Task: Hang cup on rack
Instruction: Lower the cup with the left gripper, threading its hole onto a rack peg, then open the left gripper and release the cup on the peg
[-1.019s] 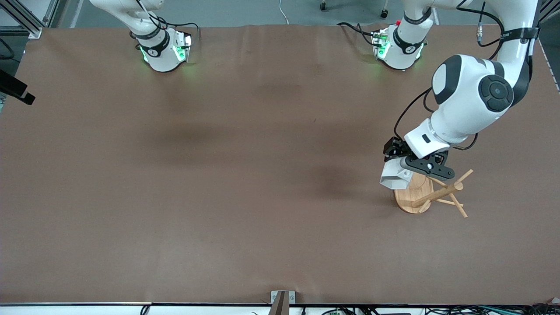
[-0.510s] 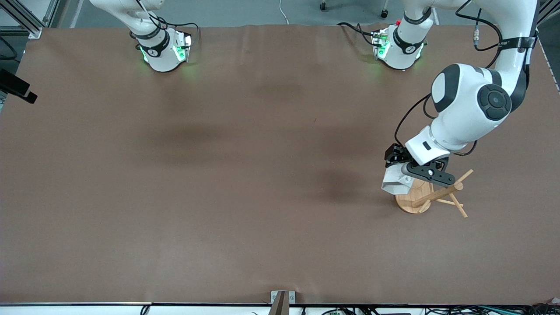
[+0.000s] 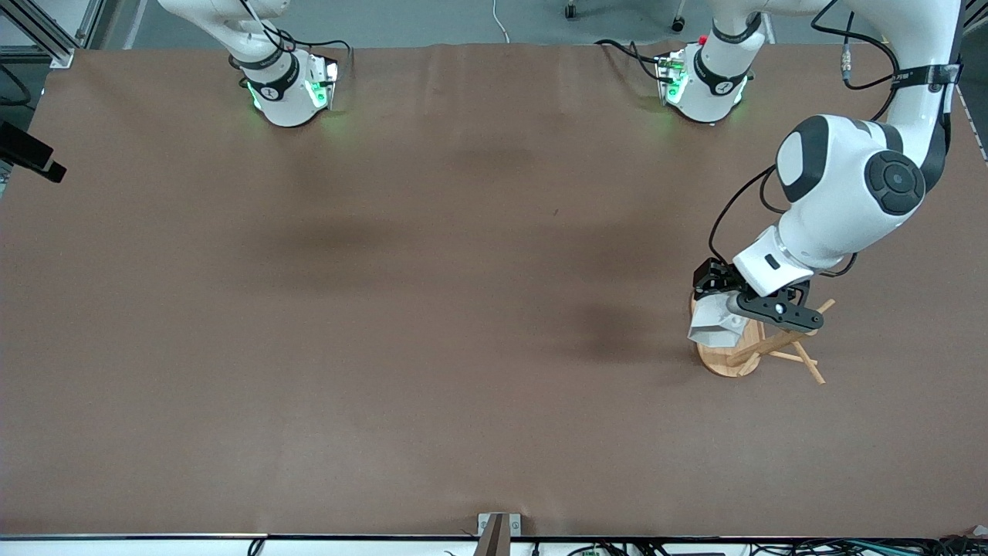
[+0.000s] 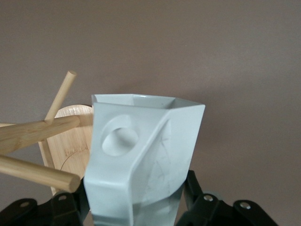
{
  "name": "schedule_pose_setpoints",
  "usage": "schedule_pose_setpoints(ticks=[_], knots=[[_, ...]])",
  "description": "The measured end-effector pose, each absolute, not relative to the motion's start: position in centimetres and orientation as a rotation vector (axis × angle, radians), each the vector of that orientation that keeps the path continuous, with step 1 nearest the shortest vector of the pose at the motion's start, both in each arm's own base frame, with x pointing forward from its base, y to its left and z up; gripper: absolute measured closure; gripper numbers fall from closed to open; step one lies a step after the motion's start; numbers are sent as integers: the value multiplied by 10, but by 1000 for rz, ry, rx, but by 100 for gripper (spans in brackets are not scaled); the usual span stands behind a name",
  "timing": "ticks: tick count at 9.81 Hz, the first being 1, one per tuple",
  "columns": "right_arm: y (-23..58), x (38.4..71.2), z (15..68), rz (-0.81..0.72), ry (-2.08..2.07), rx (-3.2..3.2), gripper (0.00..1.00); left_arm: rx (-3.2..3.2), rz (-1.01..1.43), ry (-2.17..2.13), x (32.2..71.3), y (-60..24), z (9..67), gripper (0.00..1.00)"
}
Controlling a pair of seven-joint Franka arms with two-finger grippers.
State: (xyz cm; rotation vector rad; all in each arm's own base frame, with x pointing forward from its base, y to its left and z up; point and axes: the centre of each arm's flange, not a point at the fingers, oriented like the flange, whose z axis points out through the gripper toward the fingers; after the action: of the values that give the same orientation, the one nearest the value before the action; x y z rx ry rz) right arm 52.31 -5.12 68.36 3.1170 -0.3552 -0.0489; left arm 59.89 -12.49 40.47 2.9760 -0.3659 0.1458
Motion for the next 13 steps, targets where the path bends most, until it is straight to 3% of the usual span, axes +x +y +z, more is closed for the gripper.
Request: schedule_pose_setpoints(ticks=[13], knots=[[-52,523,683,-53,-357,3117,0,2991,122,-406,606,-85,389,19]])
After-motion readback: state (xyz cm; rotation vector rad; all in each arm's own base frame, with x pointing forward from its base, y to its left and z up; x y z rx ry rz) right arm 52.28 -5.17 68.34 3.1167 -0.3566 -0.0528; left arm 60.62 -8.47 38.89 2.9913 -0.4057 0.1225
